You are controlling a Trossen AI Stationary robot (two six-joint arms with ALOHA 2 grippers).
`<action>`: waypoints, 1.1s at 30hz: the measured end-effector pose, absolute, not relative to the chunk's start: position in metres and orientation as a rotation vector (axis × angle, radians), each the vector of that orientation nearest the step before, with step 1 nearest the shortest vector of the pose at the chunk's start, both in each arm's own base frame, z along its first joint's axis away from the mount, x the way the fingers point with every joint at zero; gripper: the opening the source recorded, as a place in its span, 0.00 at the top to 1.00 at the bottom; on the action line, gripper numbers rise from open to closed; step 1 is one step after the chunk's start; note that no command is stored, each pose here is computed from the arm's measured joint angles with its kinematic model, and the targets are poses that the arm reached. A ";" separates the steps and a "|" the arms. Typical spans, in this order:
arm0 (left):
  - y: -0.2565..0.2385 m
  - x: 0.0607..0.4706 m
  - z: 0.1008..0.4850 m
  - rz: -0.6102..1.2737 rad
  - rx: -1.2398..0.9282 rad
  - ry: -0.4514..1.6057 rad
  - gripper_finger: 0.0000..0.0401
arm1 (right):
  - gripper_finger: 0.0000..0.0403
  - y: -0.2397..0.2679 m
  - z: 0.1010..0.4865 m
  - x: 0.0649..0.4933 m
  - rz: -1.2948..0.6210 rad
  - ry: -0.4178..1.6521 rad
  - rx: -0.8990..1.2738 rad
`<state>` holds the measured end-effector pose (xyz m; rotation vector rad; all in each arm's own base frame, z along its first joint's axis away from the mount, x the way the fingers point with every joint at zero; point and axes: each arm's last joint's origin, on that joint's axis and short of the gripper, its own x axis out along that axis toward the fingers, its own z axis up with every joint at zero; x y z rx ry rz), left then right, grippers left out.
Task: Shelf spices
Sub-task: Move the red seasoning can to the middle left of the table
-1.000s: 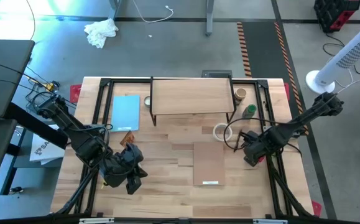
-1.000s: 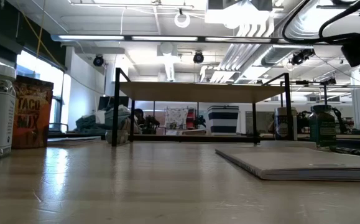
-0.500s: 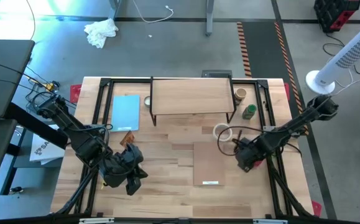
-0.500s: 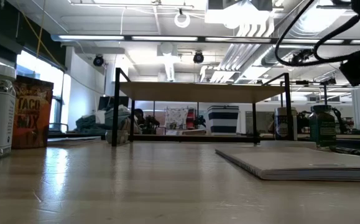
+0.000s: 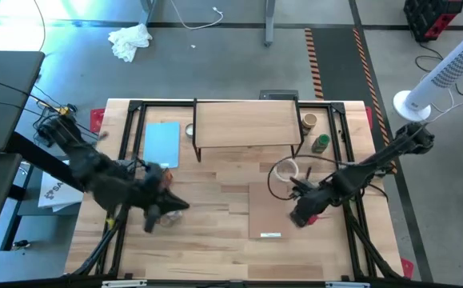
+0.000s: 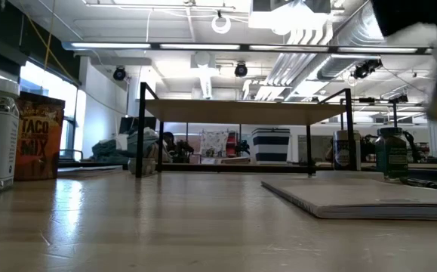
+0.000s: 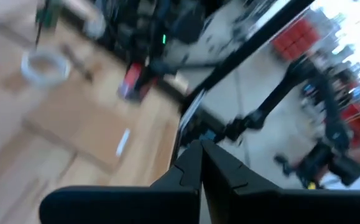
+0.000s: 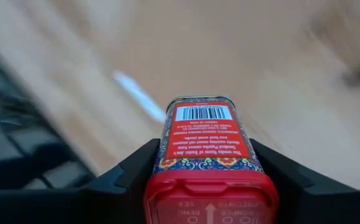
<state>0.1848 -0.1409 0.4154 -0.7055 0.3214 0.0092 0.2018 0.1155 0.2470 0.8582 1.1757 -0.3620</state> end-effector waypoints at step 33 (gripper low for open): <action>-0.083 0.112 0.479 -0.294 -0.435 -0.038 1.00 | 0.51 0.037 0.193 0.509 -0.200 1.125 0.747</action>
